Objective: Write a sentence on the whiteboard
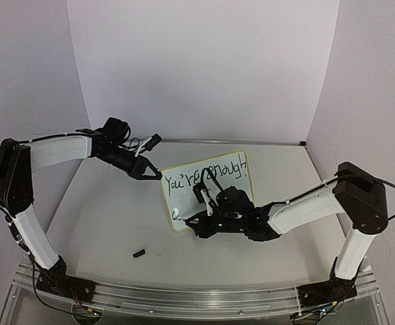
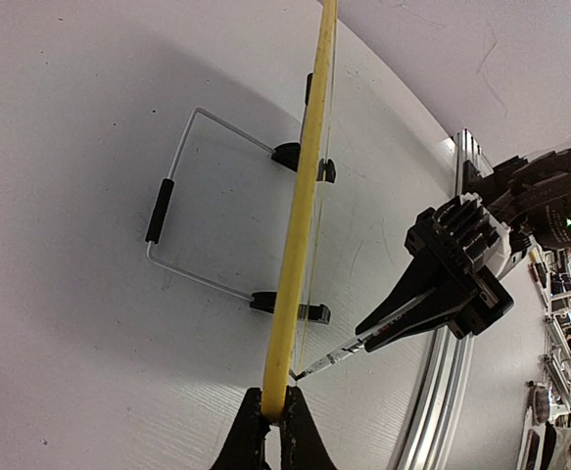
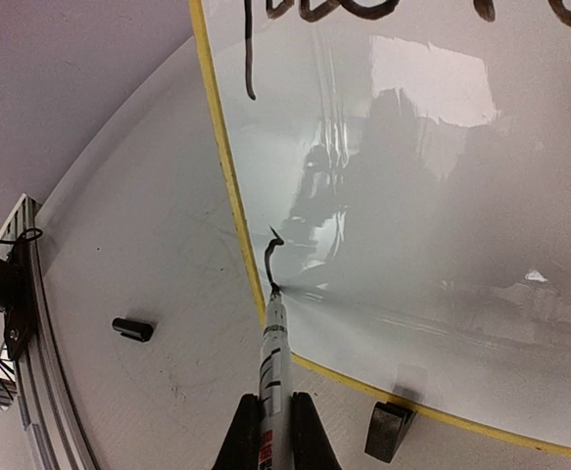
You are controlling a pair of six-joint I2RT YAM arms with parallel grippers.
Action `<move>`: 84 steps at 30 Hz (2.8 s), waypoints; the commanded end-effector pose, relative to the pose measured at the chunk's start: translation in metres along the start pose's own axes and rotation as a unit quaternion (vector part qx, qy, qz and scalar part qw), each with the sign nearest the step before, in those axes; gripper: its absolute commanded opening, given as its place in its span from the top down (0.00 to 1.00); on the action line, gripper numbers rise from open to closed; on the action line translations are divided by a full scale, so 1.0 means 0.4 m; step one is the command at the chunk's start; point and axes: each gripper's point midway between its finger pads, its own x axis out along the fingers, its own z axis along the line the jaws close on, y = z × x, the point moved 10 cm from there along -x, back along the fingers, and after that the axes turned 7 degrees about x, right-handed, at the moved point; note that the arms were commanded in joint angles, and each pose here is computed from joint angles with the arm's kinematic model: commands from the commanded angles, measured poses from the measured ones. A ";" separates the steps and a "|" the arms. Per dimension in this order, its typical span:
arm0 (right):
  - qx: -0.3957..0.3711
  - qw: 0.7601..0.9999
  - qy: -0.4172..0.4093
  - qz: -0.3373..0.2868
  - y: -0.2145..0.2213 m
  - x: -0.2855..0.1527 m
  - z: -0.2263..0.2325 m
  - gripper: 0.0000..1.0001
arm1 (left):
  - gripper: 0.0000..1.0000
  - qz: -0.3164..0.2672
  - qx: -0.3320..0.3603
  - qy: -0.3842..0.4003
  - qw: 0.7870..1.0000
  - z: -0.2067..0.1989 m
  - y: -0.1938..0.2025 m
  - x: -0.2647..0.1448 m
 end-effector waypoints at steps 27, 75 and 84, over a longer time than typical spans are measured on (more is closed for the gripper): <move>-0.001 0.998 0.018 -0.057 -0.055 -0.022 0.015 1.00 | 1.00 0.010 0.038 -0.025 0.999 -0.023 -0.013 -0.007; 0.019 0.999 0.030 -0.011 0.002 -0.024 -0.017 1.00 | 1.00 0.012 0.037 -0.023 0.999 -0.023 -0.012 -0.002; 0.017 0.999 0.033 -0.023 -0.012 -0.035 -0.010 1.00 | 1.00 0.012 0.038 -0.023 0.999 -0.024 -0.013 -0.003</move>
